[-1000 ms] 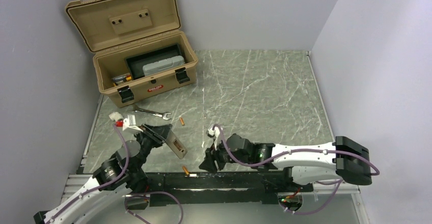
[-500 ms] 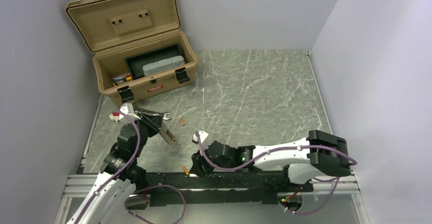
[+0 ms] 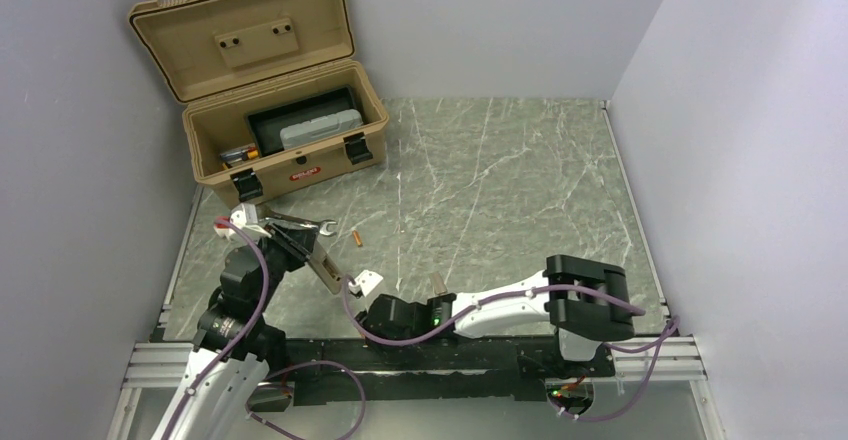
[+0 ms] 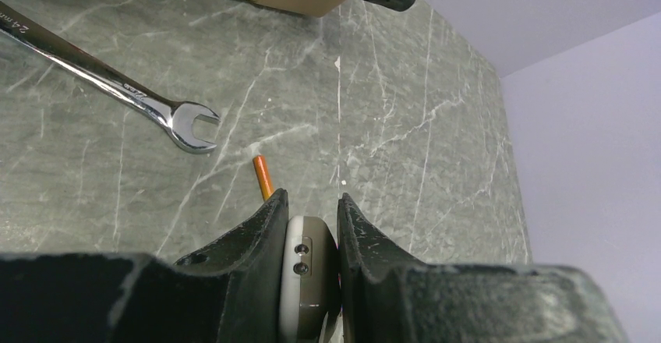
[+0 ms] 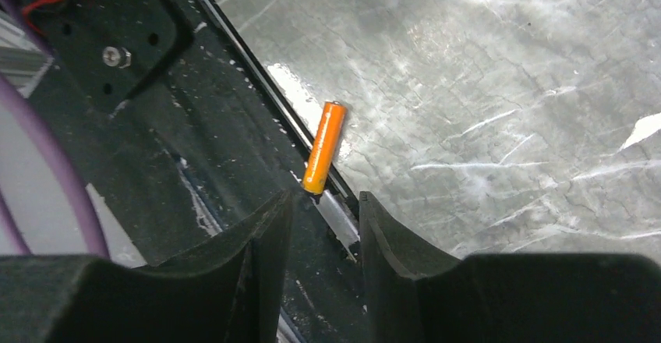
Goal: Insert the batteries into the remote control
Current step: Pick up the battery from the center of the board.
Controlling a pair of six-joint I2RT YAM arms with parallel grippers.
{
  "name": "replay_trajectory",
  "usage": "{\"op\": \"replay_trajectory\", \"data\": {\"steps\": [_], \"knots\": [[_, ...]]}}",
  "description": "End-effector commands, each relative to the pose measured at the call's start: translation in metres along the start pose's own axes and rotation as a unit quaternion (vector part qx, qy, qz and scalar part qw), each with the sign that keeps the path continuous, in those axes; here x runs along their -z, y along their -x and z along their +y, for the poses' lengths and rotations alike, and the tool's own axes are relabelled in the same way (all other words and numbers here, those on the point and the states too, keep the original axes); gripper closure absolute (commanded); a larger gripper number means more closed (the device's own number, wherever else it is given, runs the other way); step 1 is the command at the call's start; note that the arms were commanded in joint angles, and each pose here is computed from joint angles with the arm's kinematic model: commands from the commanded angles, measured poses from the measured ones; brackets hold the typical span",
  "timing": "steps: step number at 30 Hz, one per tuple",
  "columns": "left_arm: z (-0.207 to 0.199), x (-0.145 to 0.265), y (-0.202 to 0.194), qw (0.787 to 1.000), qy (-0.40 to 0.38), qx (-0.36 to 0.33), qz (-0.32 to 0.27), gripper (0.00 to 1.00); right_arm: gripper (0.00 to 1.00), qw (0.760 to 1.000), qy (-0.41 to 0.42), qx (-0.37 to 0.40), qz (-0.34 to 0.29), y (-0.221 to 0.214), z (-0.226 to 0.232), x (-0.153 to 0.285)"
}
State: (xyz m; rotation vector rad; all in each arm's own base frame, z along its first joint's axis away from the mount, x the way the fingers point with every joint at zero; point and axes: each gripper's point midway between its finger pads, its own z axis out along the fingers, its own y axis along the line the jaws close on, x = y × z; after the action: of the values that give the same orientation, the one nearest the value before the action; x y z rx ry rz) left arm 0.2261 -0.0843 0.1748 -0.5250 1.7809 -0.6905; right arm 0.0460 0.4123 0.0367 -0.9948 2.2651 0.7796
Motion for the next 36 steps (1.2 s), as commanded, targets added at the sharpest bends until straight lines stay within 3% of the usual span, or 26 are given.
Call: {"op": "replay_trajectory", "data": {"steps": [1,7,14,36], "knots": [[-0.015,0.003,0.009,0.999,-0.031,-0.007,-0.008,1.0,0.59,1.0,-0.026,-0.006,-0.009,0.009,0.001,-0.003],[-0.015,0.004,0.009,0.999,-0.034,-0.007,-0.01,1.0,0.53,1.0,-0.015,-0.005,-0.008,0.009,0.007,-0.006],[-0.015,0.005,0.009,0.999,-0.034,-0.008,-0.01,1.0,0.54,1.0,-0.009,-0.002,-0.008,0.011,0.012,-0.009],[-0.01,0.006,0.012,1.0,-0.023,-0.016,-0.014,1.0,0.78,0.997,-0.064,0.023,0.027,-0.007,0.002,-0.02]]}}
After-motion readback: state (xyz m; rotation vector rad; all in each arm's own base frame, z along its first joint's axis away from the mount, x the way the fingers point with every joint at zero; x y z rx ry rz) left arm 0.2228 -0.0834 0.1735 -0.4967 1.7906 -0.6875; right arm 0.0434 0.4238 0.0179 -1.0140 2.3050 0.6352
